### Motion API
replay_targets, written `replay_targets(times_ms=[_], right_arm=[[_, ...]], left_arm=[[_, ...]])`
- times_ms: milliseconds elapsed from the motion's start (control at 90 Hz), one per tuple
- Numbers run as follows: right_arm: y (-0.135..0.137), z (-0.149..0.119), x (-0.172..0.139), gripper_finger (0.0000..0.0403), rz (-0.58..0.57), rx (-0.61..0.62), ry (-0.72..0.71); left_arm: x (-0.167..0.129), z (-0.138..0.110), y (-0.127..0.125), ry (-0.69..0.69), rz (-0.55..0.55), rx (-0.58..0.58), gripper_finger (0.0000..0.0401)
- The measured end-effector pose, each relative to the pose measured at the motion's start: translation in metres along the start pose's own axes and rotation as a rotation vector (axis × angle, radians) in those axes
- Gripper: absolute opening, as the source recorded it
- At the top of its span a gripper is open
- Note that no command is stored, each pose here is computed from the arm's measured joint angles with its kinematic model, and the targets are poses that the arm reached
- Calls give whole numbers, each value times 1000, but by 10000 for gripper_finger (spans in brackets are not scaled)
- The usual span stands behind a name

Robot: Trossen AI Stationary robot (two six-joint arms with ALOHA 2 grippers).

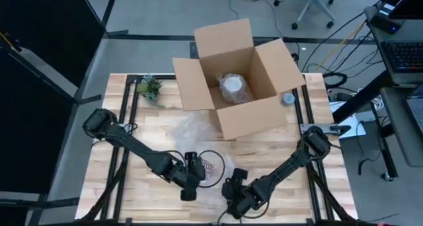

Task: Wrap mug
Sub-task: Wrap the red mug with the bubble wrap

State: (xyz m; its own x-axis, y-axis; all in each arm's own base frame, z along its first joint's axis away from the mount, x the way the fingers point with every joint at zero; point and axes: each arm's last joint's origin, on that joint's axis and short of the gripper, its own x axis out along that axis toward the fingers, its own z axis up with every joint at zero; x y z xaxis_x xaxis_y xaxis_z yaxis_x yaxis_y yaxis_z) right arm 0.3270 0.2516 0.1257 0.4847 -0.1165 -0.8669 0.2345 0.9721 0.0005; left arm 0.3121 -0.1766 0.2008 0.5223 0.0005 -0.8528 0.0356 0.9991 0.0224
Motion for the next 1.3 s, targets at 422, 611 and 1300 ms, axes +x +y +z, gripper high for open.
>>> replay_targets(times_ms=[422,611,1300], right_arm=[[7,-54,-45,242,-119,-24,212],[3,-66,-65,242,-181,1,253],[4,-48,-59,242,-167,1,75]], left_arm=[[-18,-51,-3,375,244,-138,8],[-49,-61,-36,291,210,-252,8],[34,48,46,-75,198,-125,8]])
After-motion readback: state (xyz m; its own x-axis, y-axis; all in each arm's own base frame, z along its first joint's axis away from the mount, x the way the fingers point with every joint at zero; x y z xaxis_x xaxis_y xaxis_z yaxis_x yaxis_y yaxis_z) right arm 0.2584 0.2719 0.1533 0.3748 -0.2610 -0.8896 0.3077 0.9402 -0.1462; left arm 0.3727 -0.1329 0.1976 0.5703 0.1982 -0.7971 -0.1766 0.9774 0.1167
